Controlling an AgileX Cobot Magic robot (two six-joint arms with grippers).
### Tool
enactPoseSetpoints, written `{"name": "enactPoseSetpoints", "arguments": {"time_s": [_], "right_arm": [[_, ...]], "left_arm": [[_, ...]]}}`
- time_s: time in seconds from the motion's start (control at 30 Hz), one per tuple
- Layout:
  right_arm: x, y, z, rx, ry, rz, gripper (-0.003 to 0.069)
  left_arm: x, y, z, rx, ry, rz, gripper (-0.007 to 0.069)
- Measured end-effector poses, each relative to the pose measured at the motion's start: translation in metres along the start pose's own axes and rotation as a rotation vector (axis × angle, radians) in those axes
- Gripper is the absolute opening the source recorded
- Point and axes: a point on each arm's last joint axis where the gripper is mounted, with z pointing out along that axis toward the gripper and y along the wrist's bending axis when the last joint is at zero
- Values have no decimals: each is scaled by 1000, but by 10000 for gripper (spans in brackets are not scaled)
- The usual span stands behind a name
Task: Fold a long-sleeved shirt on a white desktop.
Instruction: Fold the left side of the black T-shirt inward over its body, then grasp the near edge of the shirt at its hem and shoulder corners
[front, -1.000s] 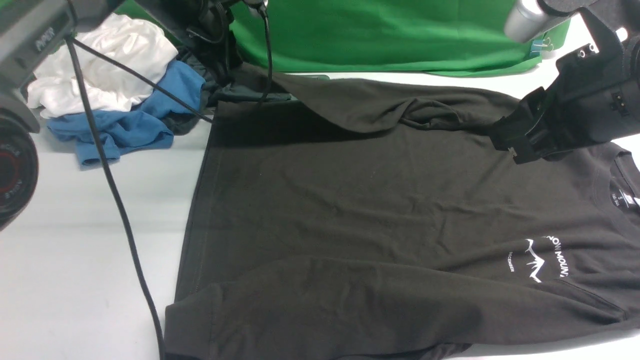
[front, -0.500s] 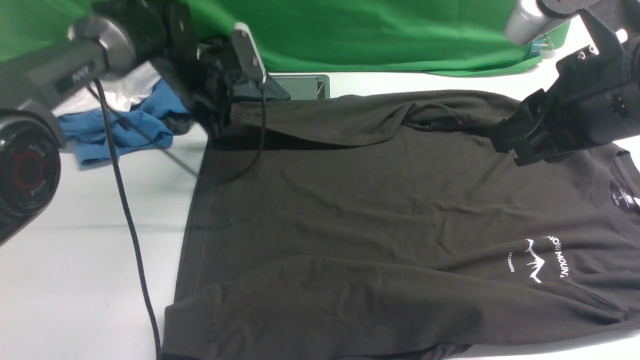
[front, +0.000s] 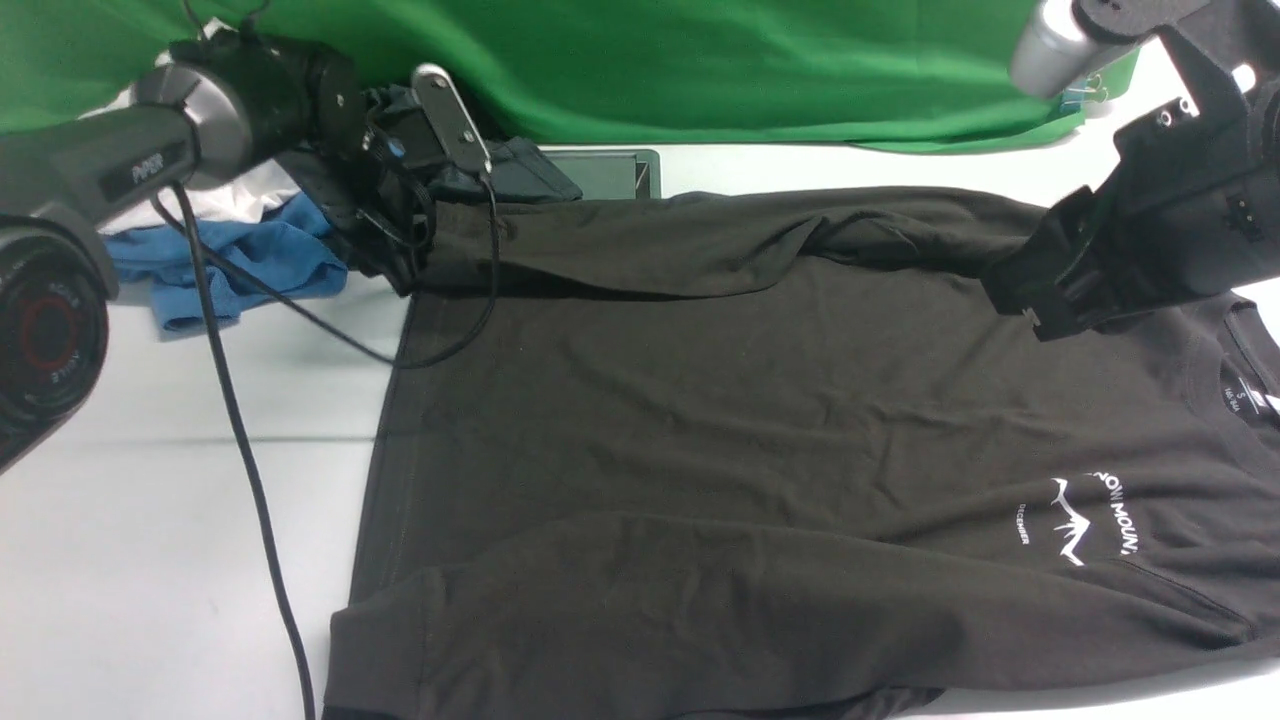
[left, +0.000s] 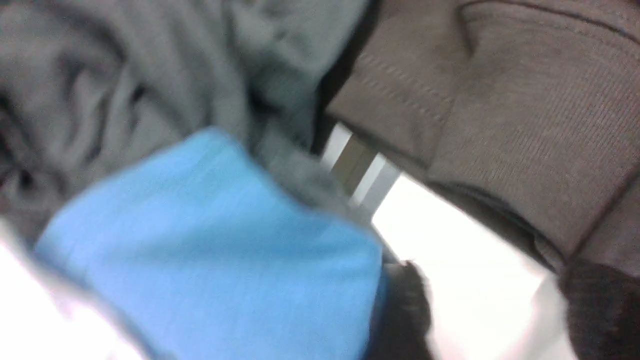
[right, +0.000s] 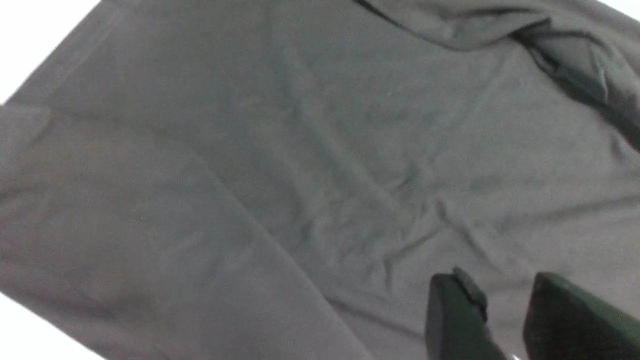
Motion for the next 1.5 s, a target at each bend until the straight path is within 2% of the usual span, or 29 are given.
{"name": "enactPoseSetpoints", "arguments": {"time_s": [0.1, 0.17, 0.33, 0.4, 0.43, 0.5, 0.53, 0.77, 0.83, 0.93, 1.13, 1.23, 1.27, 1.47, 1.5], "right_arm": [[2, -5, 0, 39, 16, 0, 236], [2, -12, 1, 60, 11, 34, 236], [4, -35, 19, 94, 46, 122, 238], [3, -52, 40, 95, 90, 154, 238], [0, -57, 48, 89, 99, 154, 238], [-8, -71, 75, 77, 126, 104, 246], [-10, -73, 80, 75, 129, 100, 248], [-47, -107, 163, 65, 129, -118, 482], [-51, -112, 172, 75, 116, -143, 489], [-54, -127, 210, 106, 88, -199, 475], [-53, -139, 247, 132, 63, -241, 456], [-47, -141, 265, 132, 72, -283, 380], [-46, -142, 269, 136, 70, -295, 326], [-50, -144, 270, 165, 31, -317, 129], [-50, -144, 270, 165, 31, -317, 129]], "left_arm": [[-11, 4, -31, 23, -85, -132, 503], [-26, 1, -52, 52, -177, -171, 477], [-63, -30, -68, 127, -261, -94, 286], [-77, -51, -68, 181, -253, -50, 138], [-82, -58, -70, 198, -250, -30, 86], [-90, -69, -80, 215, -251, -7, 34], [-92, -70, -82, 215, -255, -5, 31], [-83, -65, -150, 211, -270, -129, 18], [-79, -67, -156, 212, -268, -135, 18], [-60, -81, -164, 236, -229, -143, 18], [-38, -97, -166, 212, -215, -143, 18], [-25, -107, -162, 214, -186, -136, 18], [-22, -109, -160, 209, -178, -128, 18], [-19, -111, -155, 194, -166, -115, 18], [-19, -111, -155, 194, -166, -115, 18]]}}
